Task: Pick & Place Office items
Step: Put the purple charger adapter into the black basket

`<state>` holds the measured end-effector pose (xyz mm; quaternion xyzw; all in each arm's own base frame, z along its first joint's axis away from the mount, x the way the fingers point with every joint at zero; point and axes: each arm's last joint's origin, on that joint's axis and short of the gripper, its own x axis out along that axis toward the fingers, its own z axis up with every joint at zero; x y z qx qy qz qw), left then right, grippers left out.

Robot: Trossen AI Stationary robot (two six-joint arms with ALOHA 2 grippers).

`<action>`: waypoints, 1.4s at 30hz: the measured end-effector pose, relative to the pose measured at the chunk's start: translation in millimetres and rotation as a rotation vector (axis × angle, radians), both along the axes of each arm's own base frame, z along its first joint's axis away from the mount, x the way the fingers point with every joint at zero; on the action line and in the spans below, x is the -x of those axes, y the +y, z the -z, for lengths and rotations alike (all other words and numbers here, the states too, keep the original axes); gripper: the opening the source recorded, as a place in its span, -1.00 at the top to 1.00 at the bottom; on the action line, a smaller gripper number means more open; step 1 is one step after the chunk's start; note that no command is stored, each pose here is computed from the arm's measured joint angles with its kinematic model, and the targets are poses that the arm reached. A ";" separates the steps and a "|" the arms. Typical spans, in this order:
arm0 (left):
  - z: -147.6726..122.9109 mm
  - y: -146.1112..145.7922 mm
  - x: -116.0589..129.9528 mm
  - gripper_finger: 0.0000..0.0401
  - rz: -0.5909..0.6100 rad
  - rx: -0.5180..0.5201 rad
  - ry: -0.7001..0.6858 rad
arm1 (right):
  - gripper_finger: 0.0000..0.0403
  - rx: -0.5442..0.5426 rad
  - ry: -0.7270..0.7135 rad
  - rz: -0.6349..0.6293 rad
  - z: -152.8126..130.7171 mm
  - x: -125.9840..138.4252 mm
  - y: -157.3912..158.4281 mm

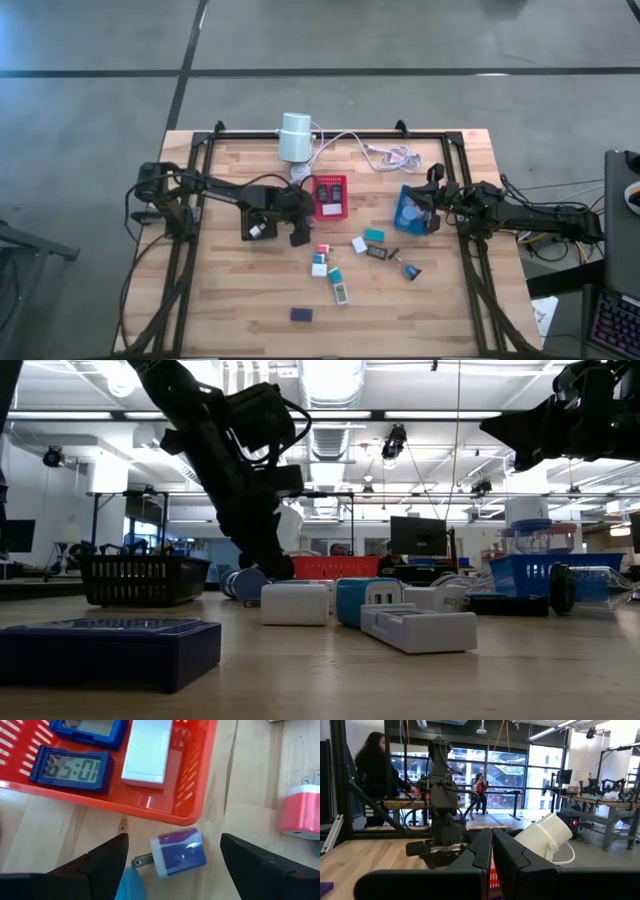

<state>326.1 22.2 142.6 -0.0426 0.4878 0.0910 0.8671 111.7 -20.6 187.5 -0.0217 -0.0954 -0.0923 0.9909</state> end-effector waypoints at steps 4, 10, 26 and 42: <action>2.5 -2.0 2.1 -0.58 0.031 -0.006 0.012 | 0.94 0.000 0.000 0.000 0.0 0.0 0.0; 7.1 -1.7 4.9 -0.58 0.049 -0.028 0.009 | 0.94 0.000 0.000 0.000 0.0 0.0 0.0; 10.6 0.4 3.5 -0.58 0.034 -0.102 0.019 | 0.94 0.000 -0.001 0.000 -0.1 0.0 0.0; 19.3 0.5 0.5 -0.34 0.046 -0.105 0.034 | 0.94 0.000 0.000 0.001 0.0 0.0 0.0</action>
